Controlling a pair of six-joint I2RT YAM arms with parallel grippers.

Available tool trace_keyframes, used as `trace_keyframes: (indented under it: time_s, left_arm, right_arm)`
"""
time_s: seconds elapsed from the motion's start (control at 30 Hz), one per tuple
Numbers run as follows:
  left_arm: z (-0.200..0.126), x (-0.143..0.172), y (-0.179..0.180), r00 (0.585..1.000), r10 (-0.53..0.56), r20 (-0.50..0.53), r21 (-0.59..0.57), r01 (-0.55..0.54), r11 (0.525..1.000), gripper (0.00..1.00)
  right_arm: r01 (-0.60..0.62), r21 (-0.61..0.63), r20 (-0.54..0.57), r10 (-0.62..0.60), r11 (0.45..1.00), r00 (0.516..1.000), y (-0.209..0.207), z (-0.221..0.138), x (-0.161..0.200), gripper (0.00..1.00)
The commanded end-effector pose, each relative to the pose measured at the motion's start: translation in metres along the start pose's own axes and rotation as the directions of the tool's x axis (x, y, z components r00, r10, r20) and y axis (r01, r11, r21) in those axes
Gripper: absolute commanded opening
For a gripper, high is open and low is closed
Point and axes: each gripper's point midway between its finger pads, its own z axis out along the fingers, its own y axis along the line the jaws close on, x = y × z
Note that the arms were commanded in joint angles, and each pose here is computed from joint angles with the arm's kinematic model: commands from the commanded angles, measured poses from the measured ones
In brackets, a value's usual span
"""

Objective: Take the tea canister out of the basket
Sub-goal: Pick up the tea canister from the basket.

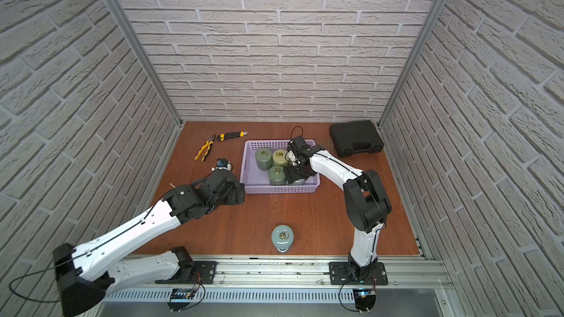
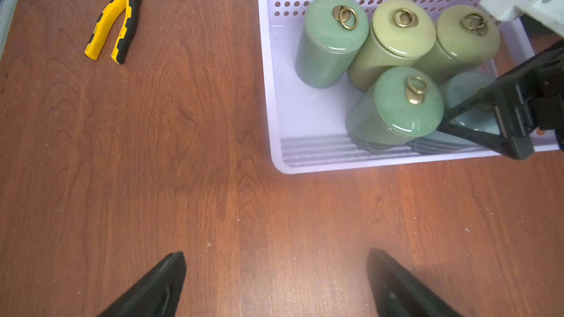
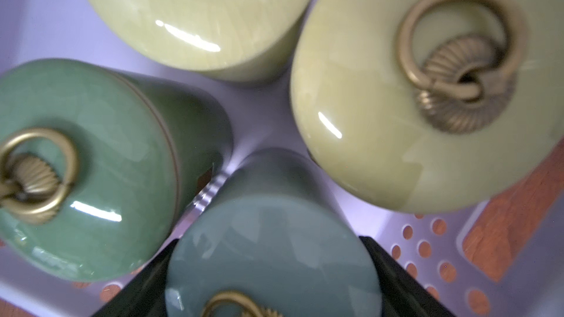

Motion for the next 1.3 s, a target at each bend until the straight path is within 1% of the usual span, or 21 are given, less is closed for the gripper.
trace_keyframes:
  time_s: [0.0,0.13,0.37,0.87,1.27]
  left_arm:
    - [0.0,-0.002,0.001,0.999,-0.032,0.019,0.009,0.032,0.999,0.98]
    - [0.001,-0.002,0.001,0.999,-0.033,0.017,0.009,0.032,0.999,0.98]
    - [0.0,-0.003,0.002,0.999,-0.036,0.022,0.009,0.036,0.999,0.98]
    - [-0.002,-0.005,0.003,0.998,-0.042,0.037,0.012,0.042,0.999,0.98]
    - [-0.005,-0.006,0.005,0.998,-0.047,0.048,0.018,0.046,0.999,0.98]
  right_arm:
    - [-0.01,0.005,0.028,0.009,1.0,1.0,0.003,-0.01,-0.01,0.61]
    - [-0.014,0.01,0.045,0.014,1.0,0.999,0.002,-0.02,-0.013,0.55]
    - [-0.029,0.007,0.089,0.028,1.0,0.996,0.003,-0.037,-0.022,0.51]
    - [-0.055,0.013,0.169,0.052,0.998,0.984,0.002,-0.082,-0.034,0.49]
    - [-0.077,0.007,0.218,0.074,0.997,0.973,0.0,-0.12,-0.021,0.49]
